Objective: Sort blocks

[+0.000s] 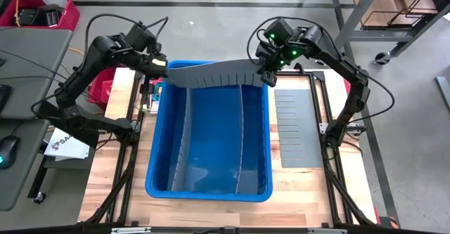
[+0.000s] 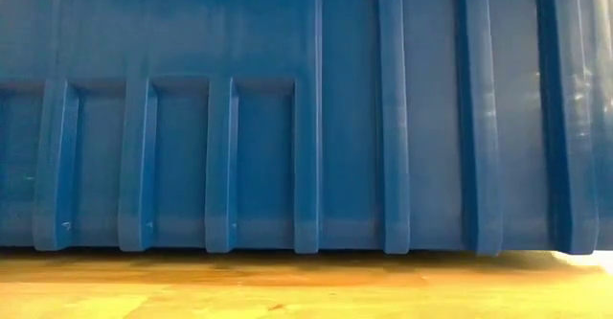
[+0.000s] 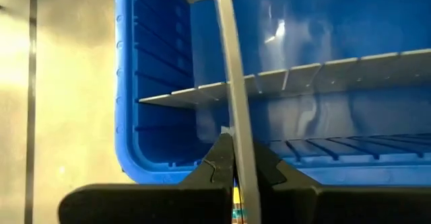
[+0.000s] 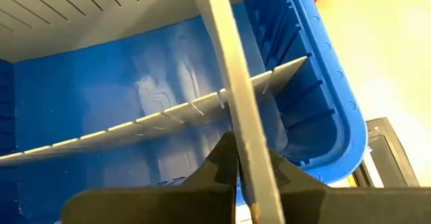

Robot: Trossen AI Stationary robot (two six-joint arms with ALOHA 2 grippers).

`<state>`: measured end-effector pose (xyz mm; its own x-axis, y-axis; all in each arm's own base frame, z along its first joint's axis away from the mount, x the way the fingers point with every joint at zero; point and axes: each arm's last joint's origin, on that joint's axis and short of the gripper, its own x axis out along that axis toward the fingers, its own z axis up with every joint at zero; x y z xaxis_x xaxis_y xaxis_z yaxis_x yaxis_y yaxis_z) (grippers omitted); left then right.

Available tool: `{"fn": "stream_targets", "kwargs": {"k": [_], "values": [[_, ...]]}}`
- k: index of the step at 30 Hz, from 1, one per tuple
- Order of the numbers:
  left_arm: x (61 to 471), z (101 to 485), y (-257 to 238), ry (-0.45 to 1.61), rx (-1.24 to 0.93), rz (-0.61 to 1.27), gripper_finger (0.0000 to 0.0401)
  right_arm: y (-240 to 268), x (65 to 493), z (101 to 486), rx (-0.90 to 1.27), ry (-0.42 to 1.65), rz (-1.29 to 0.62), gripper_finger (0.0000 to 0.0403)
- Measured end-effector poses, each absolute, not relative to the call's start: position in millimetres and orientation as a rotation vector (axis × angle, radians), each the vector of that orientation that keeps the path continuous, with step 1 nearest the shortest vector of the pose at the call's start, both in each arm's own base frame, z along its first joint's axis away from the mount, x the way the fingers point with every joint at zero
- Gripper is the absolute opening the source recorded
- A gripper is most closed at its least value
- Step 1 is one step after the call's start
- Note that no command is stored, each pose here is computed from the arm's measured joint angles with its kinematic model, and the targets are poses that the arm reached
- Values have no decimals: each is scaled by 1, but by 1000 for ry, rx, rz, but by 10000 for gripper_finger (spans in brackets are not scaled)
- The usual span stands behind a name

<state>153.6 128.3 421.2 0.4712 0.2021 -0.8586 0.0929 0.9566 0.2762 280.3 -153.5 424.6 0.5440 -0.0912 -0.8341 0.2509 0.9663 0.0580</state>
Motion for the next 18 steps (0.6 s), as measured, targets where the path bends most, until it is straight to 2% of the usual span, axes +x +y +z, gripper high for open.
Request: {"fn": "stream_targets", "kwargs": {"k": [13, 18], "values": [[159, 414, 136, 1143, 279, 67, 1, -155, 280, 424, 164, 985, -205, 0], [161, 417, 132, 1067, 232, 53, 0, -158, 277, 423, 174, 993, -215, 0]]}}
